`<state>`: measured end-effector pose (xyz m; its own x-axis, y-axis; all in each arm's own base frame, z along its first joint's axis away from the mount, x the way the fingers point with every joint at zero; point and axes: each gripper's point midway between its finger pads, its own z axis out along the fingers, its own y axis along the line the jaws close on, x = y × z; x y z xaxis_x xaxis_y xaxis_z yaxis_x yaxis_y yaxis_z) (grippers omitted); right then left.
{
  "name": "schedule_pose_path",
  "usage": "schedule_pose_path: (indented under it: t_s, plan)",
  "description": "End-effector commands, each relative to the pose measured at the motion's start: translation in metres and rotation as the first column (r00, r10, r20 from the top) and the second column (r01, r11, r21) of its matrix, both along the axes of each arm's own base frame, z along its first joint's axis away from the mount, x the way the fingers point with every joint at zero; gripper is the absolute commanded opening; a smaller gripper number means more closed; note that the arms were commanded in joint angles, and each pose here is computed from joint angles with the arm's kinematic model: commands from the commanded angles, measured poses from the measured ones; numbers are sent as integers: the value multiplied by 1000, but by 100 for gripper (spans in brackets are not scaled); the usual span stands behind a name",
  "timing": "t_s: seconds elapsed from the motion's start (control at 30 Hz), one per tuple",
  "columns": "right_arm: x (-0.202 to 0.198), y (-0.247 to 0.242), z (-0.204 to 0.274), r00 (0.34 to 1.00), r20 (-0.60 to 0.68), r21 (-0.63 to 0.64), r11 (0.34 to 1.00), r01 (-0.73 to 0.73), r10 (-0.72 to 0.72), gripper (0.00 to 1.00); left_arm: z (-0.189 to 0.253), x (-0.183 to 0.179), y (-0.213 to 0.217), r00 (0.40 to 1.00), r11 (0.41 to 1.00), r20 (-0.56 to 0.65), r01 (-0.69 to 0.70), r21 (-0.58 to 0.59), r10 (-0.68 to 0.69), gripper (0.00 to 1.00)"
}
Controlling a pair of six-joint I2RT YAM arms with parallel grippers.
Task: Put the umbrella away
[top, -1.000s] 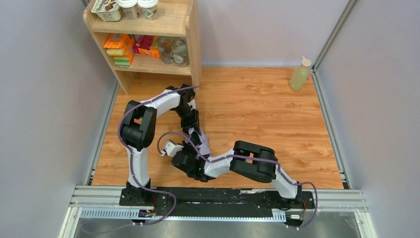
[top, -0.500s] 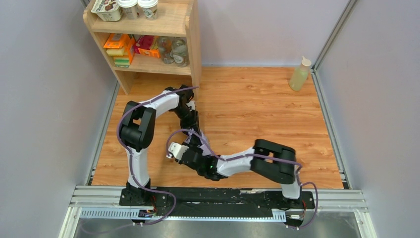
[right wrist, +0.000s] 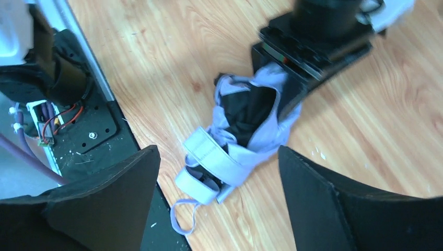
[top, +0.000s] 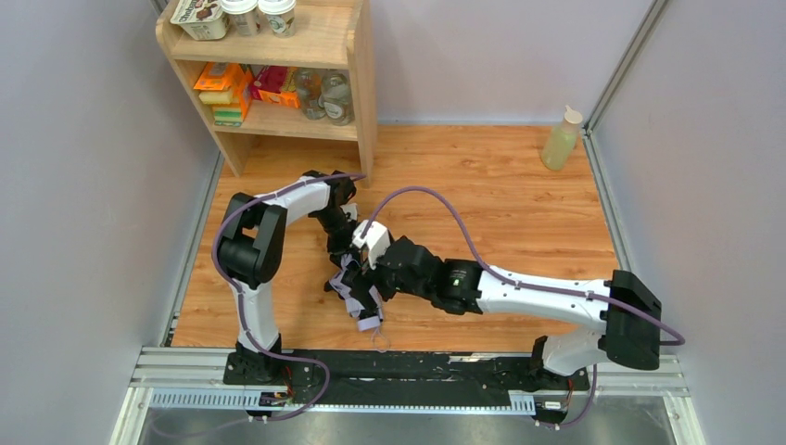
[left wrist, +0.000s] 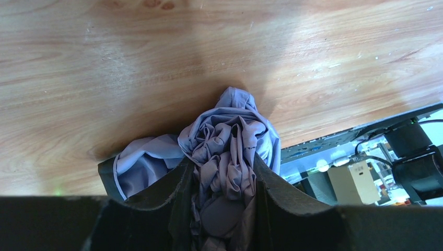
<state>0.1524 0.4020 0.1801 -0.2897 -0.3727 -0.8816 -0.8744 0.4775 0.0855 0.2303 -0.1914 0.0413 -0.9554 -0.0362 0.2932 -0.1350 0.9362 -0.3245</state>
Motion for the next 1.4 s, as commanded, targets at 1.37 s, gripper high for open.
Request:
schedule_pose_path:
  t_s: [1.37]
  plan:
    - [-5,49,-77,819,-572,31,997,65,-35,61,26,0,-15,990,988,29,-135,-76,137,0]
